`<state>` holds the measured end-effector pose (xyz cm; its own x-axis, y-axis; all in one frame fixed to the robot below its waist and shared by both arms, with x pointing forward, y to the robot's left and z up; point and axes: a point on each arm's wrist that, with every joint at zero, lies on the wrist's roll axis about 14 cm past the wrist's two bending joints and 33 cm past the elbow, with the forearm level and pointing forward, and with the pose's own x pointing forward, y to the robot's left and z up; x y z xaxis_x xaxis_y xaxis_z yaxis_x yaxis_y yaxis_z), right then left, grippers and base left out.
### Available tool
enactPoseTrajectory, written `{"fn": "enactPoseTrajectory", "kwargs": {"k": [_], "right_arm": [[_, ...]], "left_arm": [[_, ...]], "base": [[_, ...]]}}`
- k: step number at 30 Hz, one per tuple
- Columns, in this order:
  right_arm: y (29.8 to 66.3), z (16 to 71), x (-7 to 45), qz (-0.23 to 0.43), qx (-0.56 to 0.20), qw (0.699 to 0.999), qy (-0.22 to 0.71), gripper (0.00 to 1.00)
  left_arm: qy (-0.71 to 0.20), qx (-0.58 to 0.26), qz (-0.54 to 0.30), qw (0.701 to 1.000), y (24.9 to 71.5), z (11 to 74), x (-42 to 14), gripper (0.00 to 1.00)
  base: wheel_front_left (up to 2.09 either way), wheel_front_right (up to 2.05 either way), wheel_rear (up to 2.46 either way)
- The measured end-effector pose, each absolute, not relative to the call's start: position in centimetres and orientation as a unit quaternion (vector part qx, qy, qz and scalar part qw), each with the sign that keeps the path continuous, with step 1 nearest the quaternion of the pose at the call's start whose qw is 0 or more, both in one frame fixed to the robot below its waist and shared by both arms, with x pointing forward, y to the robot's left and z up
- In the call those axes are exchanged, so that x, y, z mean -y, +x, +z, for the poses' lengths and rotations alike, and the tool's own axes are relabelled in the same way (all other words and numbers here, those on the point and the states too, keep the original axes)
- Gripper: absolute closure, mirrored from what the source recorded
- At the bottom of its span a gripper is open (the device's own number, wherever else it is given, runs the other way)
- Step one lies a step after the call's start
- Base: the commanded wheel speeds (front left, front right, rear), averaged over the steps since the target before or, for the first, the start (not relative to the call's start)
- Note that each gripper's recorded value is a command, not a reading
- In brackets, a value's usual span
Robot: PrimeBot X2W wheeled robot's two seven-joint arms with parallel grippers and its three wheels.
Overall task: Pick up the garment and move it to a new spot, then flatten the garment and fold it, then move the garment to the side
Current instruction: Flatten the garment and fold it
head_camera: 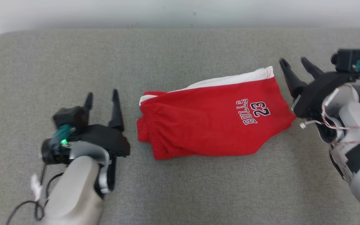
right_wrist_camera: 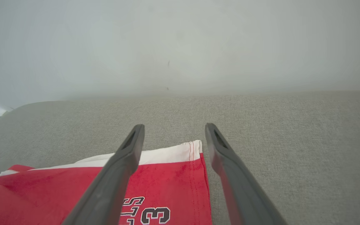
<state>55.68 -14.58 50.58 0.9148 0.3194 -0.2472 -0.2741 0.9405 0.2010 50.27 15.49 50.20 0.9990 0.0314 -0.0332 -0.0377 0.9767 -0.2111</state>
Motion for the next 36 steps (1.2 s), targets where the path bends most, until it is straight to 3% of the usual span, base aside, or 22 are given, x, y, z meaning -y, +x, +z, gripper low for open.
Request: {"fn": "enactPoseTrajectory", "kwargs": {"k": [3, 12, 26, 36], "right_arm": [[54.6, 49.8, 15.8, 0.138, -0.155, 0.974, 0.090, 0.00], [52.9, 46.4, 18.1, 0.103, -0.214, 0.965, 0.107, 0.00], [53.1, 41.3, 16.6, 0.080, -0.315, 0.935, 0.139, 0.00], [52.9, 38.2, 14.1, 0.099, -0.386, 0.913, 0.087, 0.00]], "left_arm": [[-0.103, 0.028, 0.022, 0.994, 48.6, 52.1, -16.6, 0.00], [-0.081, 0.038, 0.038, 0.995, 43.9, 50.8, -19.0, 0.00], [-0.056, 0.004, 0.067, 0.996, 39.3, 47.9, -20.9, 0.00], [-0.058, -0.005, 0.091, 0.994, 38.4, 47.4, -22.4, 0.00]], "base": [[0.00, 0.00, 0.00], [0.00, 0.00, 0.00], [0.00, 0.00, 0.00], [0.00, 0.00, 0.00]]}}
